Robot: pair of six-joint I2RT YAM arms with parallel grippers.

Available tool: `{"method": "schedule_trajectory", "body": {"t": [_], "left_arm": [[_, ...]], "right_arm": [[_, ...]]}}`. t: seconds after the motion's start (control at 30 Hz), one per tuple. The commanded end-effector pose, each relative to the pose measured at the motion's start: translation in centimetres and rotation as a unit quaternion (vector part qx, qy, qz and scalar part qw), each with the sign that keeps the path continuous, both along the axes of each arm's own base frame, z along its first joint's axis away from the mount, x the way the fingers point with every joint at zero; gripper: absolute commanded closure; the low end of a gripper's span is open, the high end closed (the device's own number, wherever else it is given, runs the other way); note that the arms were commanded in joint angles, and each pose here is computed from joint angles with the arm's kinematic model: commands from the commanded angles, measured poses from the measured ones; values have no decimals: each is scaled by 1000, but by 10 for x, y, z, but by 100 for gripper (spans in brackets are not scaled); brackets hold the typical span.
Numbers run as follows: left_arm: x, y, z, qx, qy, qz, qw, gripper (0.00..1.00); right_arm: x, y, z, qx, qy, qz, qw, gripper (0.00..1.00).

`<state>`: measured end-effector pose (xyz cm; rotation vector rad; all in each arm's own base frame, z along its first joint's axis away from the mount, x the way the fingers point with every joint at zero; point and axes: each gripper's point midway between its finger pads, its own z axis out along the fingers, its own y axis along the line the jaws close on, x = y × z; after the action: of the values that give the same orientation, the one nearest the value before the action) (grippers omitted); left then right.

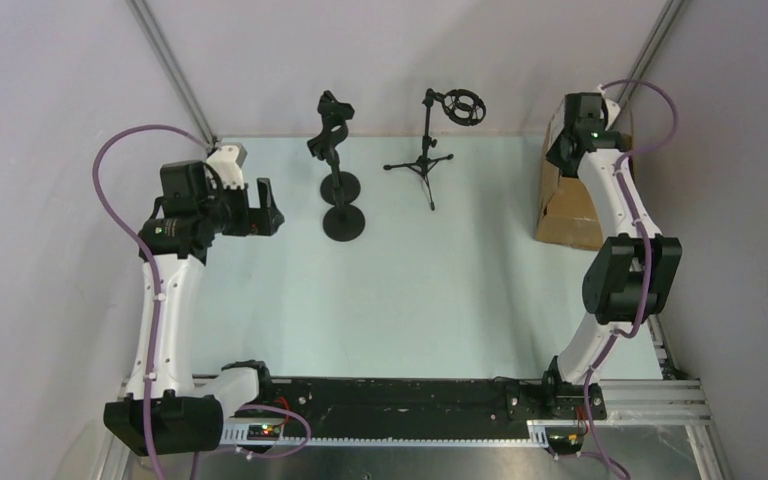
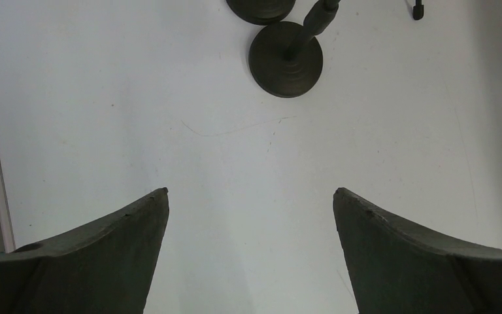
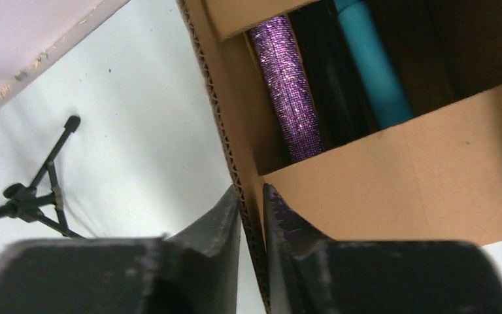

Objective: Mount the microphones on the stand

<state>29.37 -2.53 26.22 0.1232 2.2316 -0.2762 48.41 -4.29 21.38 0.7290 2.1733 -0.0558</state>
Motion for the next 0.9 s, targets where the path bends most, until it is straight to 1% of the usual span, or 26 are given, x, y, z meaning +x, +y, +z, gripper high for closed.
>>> {"method": "schedule_trajectory", "body": {"t": [0.0, 0.03, 0.07, 0.1, 0.17, 0.27, 0.33, 0.43, 0.57, 0.63, 0.73, 0.87], "left_arm": [[3, 1, 21, 5, -29, -6, 1000, 0], [2, 1, 22, 5, -31, -7, 999, 0], [2, 0, 23, 5, -33, -9, 999, 0], [1, 0, 24, 6, -35, -11, 999, 0], [0, 0, 26, 9, -40, -13, 999, 0], [-1, 1, 29, 14, -44, -15, 999, 0], [-2, 1, 30, 16, -46, -18, 999, 0], [-5, -1, 30, 16, -45, -23, 999, 0], [-10, -4, 31, 14, -49, -33, 998, 0], [-14, -6, 31, 14, -49, -38, 998, 0], [-18, -7, 28, 16, -48, -43, 998, 0], [-22, -7, 29, 20, -50, -47, 997, 0]], "right_arm": [[3, 28, 30, -49, -22, 25, 998, 85], [0, 29, 30, -61, -19, 25, 998, 96], [-4, 35, 35, -69, -21, 27, 997, 99], [-8, 39, 37, -75, -19, 29, 997, 100], [-24, 47, 52, -96, -28, 26, 995, 100], [-51, 61, 59, -131, -25, 23, 991, 100], [-73, 71, 64, -139, -27, 29, 990, 100], [-110, 88, 63, -131, -23, 52, 990, 100], [-161, 117, 50, -117, 5, 88, 989, 100], [-190, 141, 37, -106, 27, 129, 986, 100], [-227, 156, 18, -101, 65, 148, 982, 100], [-263, 200, 2, -113, 69, 235, 963, 100]]}}
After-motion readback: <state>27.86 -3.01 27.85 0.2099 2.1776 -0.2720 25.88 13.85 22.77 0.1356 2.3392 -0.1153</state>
